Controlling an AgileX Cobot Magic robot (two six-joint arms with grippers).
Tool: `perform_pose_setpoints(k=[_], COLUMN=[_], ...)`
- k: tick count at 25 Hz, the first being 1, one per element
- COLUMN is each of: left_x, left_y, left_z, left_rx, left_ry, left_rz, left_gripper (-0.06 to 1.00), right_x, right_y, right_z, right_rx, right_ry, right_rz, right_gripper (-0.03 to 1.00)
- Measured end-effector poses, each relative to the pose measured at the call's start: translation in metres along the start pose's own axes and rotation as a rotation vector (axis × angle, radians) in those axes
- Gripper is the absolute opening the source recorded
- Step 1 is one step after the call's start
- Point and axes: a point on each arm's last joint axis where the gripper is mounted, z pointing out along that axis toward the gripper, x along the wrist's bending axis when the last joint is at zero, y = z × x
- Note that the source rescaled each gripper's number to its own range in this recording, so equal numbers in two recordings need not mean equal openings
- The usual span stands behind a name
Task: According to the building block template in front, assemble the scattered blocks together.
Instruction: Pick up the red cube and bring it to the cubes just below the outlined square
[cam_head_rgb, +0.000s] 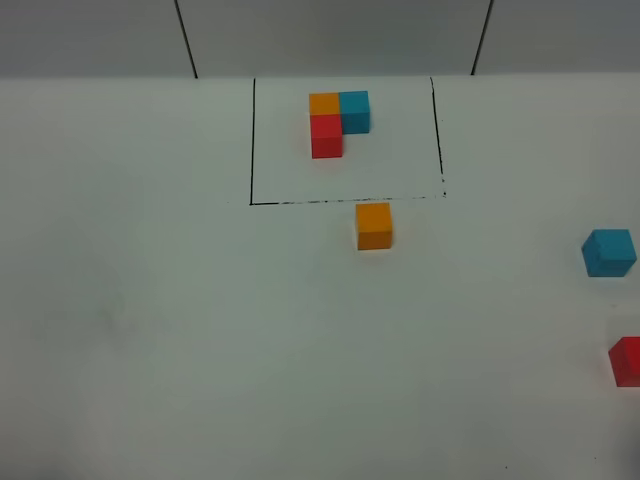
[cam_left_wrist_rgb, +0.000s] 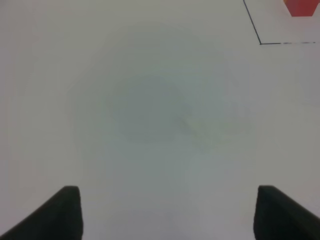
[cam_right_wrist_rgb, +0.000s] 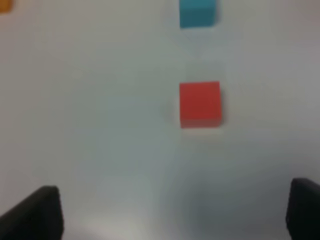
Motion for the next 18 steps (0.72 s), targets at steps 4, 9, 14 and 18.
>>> perform_pose_setpoints(k=[4,9,14,18], left_x=[0.000,0.000,0.000,0.000], left_y=[0.000,0.000,0.000,0.000], left_z=[0.000,0.000,0.000,0.000], left_rx=[0.000,0.000,0.000,0.000], left_ry=[0.000,0.000,0.000,0.000], left_rz=[0.000,0.000,0.000,0.000], left_gripper=[0.57,0.57,0.57,0.57], right_x=[-0.001,-0.001,-0.010,-0.015], right_y=[0.028,0.053,0.063,0.066], right_z=[0.023,0.057,0.096,0.127], right_rx=[0.162,0.279,0.368,0.414], right_ry=[-0.062,-0.086,-0.031,0.021], right_rz=[-0.052,-0.102,-0.061,-0.063], right_gripper=[0.99,1.00,1.00,1.00])
